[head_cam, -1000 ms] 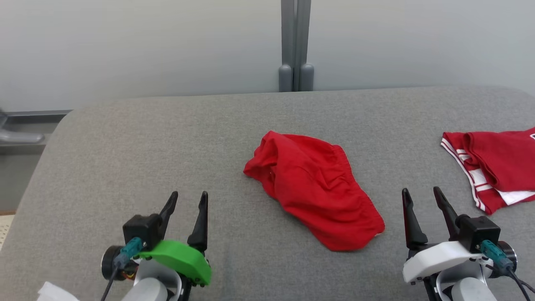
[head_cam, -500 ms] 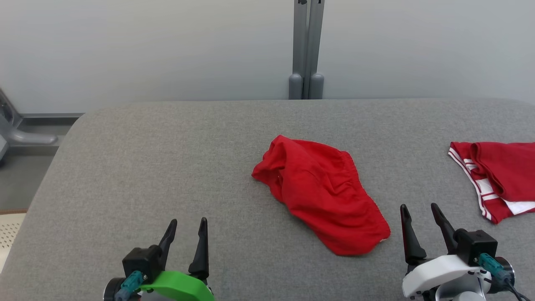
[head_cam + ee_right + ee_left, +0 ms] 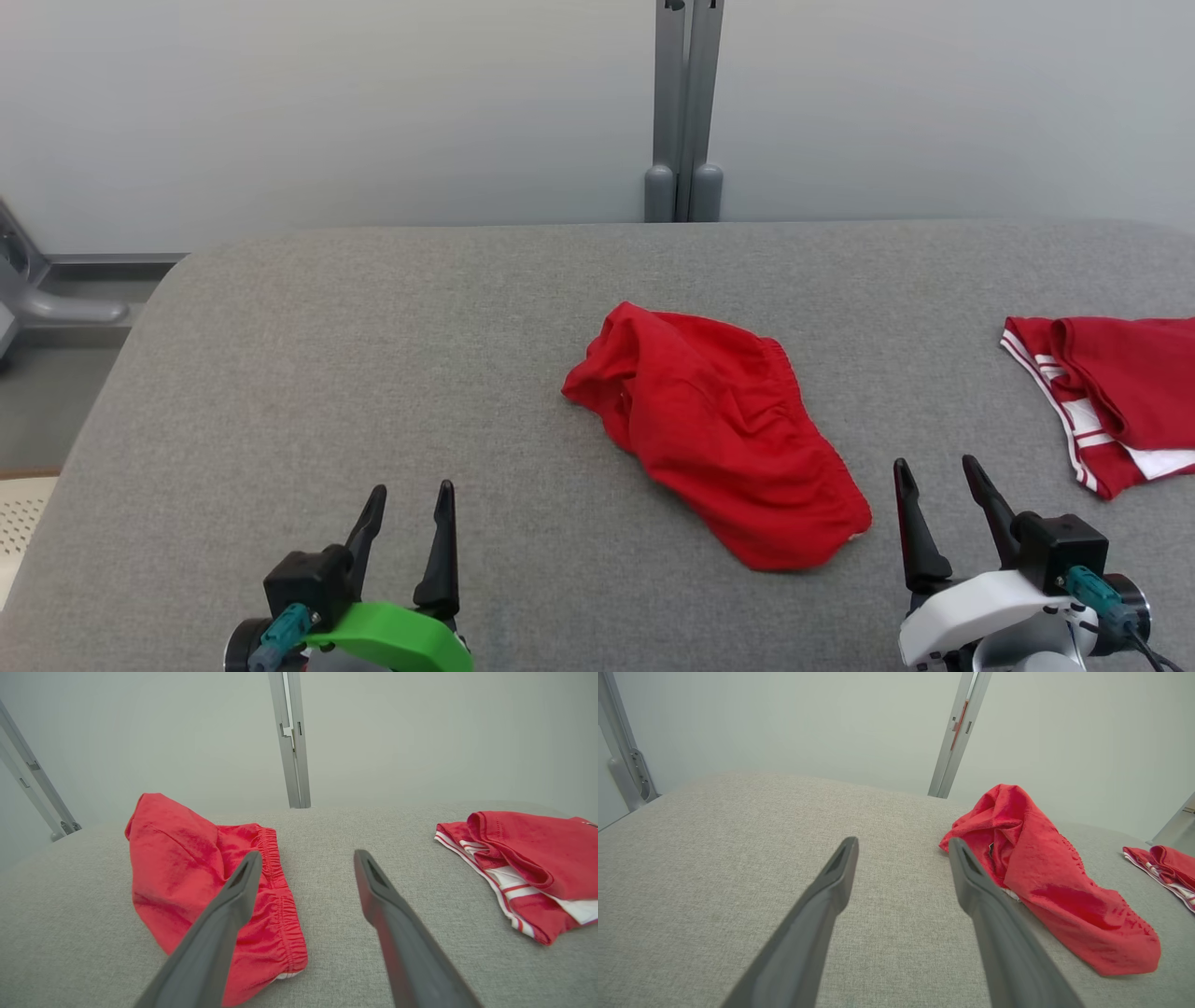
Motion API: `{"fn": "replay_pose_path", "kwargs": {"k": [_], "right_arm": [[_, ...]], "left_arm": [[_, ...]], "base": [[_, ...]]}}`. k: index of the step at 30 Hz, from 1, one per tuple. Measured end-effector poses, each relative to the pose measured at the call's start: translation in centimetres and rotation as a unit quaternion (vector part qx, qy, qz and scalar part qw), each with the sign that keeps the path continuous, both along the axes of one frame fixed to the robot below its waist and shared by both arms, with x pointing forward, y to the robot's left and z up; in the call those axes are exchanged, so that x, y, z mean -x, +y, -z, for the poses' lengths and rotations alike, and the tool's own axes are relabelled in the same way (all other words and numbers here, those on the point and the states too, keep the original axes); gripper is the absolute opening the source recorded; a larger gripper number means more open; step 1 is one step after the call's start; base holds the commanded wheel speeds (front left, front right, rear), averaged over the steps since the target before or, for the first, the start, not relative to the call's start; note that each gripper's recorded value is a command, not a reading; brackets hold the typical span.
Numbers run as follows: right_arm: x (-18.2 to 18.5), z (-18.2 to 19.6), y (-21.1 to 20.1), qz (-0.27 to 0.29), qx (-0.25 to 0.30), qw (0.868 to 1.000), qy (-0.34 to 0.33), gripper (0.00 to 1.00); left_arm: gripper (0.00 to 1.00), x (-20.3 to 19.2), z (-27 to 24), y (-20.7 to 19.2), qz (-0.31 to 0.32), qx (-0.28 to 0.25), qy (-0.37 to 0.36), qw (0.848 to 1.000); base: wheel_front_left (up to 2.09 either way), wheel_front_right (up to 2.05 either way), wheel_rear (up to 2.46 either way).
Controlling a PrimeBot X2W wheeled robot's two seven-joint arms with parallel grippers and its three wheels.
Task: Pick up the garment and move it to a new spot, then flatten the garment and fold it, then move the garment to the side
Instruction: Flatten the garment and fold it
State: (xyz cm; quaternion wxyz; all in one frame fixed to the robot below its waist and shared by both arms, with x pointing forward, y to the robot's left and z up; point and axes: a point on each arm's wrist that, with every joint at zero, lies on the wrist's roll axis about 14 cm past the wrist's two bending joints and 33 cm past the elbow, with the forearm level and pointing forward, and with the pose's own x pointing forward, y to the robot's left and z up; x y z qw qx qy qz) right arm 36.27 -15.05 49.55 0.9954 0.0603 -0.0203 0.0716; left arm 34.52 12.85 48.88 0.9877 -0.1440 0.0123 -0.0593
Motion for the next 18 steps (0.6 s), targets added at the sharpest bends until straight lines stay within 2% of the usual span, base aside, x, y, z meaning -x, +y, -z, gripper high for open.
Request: {"fn": "replay_pose_path", "kwargs": {"k": [18], "right_arm": [[-0.54,0.86,0.88,-0.014,0.010,1.000,0.013,1.00]], "left_arm": [[1.00,0.26,0.79,0.78,-0.012,-0.001,0.009,1.000]], "base": [[0.00,0.00,0.00]]}}
